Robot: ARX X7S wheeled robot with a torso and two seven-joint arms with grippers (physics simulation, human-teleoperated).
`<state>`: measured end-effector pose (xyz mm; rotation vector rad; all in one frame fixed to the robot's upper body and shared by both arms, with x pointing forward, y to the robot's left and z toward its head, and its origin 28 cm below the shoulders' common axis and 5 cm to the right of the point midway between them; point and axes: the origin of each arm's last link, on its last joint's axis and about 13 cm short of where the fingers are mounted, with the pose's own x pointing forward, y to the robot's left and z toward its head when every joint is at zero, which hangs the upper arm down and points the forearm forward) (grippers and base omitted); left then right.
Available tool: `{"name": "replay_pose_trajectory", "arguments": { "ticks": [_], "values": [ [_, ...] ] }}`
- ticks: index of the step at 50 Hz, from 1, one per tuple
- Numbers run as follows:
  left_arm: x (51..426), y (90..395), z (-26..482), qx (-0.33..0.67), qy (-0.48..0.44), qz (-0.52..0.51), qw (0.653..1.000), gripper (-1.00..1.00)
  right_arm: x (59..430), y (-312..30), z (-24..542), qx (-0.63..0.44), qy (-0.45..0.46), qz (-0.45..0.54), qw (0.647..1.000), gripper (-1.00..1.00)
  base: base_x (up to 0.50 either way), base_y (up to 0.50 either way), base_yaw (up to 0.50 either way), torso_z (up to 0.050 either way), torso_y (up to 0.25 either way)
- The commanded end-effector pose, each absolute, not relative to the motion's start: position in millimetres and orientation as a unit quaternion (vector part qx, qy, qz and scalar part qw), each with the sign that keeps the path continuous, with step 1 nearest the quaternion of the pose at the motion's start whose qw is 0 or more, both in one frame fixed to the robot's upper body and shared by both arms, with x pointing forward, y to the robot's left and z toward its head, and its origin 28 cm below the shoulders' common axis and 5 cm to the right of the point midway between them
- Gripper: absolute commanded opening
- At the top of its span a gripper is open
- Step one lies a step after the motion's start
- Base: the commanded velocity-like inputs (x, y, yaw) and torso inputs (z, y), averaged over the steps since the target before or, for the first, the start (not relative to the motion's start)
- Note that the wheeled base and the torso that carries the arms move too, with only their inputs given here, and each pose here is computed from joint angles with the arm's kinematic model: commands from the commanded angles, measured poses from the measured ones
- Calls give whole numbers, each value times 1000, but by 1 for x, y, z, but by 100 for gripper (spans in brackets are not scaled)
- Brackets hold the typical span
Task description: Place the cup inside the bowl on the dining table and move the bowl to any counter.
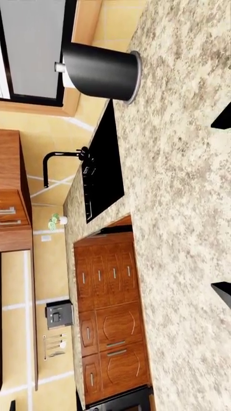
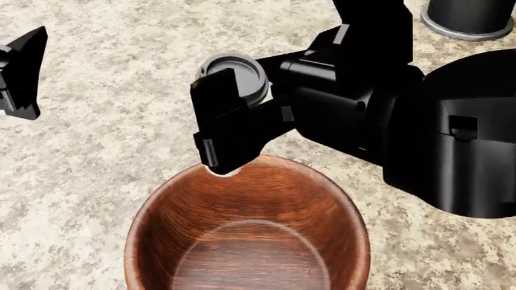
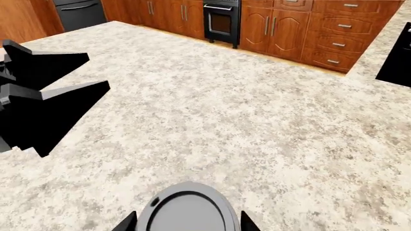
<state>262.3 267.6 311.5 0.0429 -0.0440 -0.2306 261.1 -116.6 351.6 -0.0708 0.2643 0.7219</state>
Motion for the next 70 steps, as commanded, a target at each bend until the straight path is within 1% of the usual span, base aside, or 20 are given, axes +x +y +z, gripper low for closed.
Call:
{"name": "replay_pose_trajectory", "arguments": {
  "ticks": [1,5,6,30,46,48,62,63,70],
  "values": [
    [264,266,312,29,-22,-116,993,100,239,-125,339,-59,153,356,920,-100,0,0,0,0,0],
    [264,266,311,31,-20,-116,993,100,241,-124,331,-58,167,357,917,-100,0,0,0,0,0],
    [264,265,315,30,-23,-118,992,100,245,-118,318,-88,202,360,907,-100,0,0,0,0,0],
    [262,267,314,29,-21,-116,993,100,262,-110,291,-107,240,357,896,-100,0,0,0,0,0],
    [262,267,312,28,-20,-116,993,100,266,-111,272,-105,262,352,893,-100,0,0,0,0,0],
    [266,263,311,29,-19,-117,993,100,266,-111,270,-105,265,352,892,-100,0,0,0,0,0],
    [266,262,311,29,-18,-118,992,100,266,-113,269,-111,264,354,890,-100,0,0,0,0,0],
    [266,263,311,29,-18,-119,992,100,266,-113,270,-112,263,353,891,100,0,0,0,0,0],
    [266,263,310,29,-17,-119,992,100,266,-115,274,-112,256,350,894,100,0,0,0,0,0]
  ]
}}
